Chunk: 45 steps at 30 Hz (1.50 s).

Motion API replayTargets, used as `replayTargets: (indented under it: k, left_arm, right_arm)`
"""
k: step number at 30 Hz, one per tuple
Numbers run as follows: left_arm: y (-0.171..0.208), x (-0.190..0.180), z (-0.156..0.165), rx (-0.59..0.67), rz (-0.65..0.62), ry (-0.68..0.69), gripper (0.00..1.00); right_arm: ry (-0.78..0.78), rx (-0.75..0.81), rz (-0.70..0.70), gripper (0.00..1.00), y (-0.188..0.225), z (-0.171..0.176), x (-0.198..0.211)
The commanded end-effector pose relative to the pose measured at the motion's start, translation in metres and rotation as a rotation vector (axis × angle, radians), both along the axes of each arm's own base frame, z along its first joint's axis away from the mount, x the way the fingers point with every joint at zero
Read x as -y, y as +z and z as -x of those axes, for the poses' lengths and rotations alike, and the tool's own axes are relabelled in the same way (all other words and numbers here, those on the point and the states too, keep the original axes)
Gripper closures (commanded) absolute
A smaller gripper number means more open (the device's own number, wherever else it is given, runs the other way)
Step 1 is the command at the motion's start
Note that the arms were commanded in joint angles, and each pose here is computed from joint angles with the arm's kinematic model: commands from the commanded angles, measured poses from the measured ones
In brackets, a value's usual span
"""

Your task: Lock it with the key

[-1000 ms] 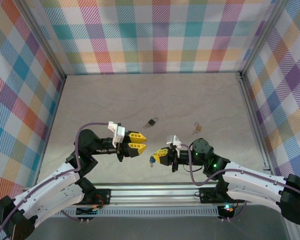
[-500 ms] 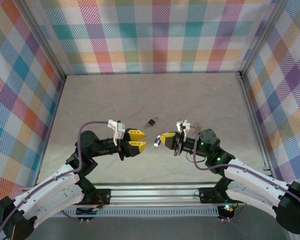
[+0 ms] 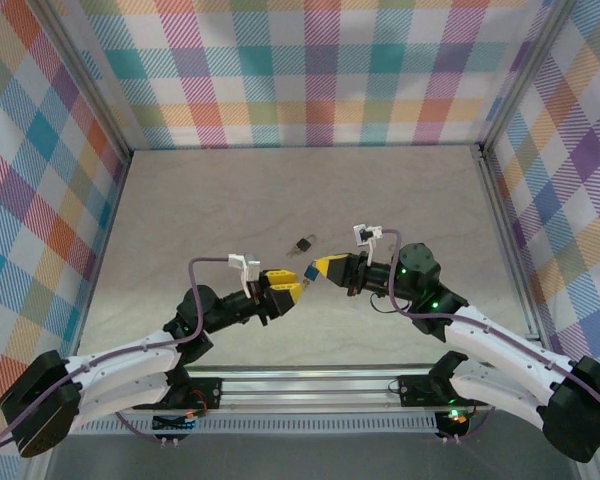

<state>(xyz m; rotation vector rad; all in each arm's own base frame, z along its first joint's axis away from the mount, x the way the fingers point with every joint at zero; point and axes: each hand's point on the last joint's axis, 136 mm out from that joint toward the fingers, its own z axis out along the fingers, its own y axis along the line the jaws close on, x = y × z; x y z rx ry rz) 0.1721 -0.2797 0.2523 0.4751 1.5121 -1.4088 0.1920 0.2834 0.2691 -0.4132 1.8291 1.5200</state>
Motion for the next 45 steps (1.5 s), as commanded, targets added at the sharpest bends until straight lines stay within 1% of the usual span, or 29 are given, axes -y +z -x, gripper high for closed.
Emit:
replayTargets:
  k: [1,5,9,11,18,26,31,34,40,45]
  left_arm:
    - [0.042,-0.006,0.007,0.073,0.19,-0.01,0.59]
    - [0.043,-0.004,0.006,0.051,0.235,-0.027,0.61]
    - [0.04,0.0,0.009,0.034,0.227,-0.06,0.61]
    - [0.04,-0.002,0.012,0.033,0.231,-0.068,0.59]
    - [0.035,-0.002,0.014,0.003,0.23,-0.085,0.58]
    - [0.036,-0.005,0.01,0.004,0.237,-0.053,0.57]
    - [0.039,-0.005,0.009,0.007,0.247,-0.049,0.58]
    - [0.039,-0.004,0.009,0.002,0.246,-0.054,0.59]
    - [0.041,-0.009,0.006,-0.003,0.263,-0.027,0.68]
    - [0.045,-0.017,0.001,0.0,0.287,0.027,0.7]
  right_arm:
    - [0.019,-0.005,-0.06,1.0,0.023,0.001,-0.002]
    - [0.018,-0.017,-0.069,1.0,0.021,-0.001,-0.002]
    - [-0.002,-0.002,-0.081,1.0,0.022,-0.003,-0.001]
    - [-0.013,0.014,-0.087,1.0,0.024,-0.005,0.001]
    - [-0.038,0.103,-0.171,1.0,0.042,-0.009,0.004]
    - [0.014,0.102,-0.193,1.0,0.043,-0.009,-0.006]
    - [0.013,0.105,-0.198,1.0,0.042,-0.012,-0.008]
    - [0.021,0.112,-0.209,1.0,0.043,-0.012,-0.009]
    - [0.035,0.112,-0.23,1.0,0.04,-0.012,-0.011]
    - [0.063,0.111,-0.268,1.0,0.038,-0.01,-0.014]
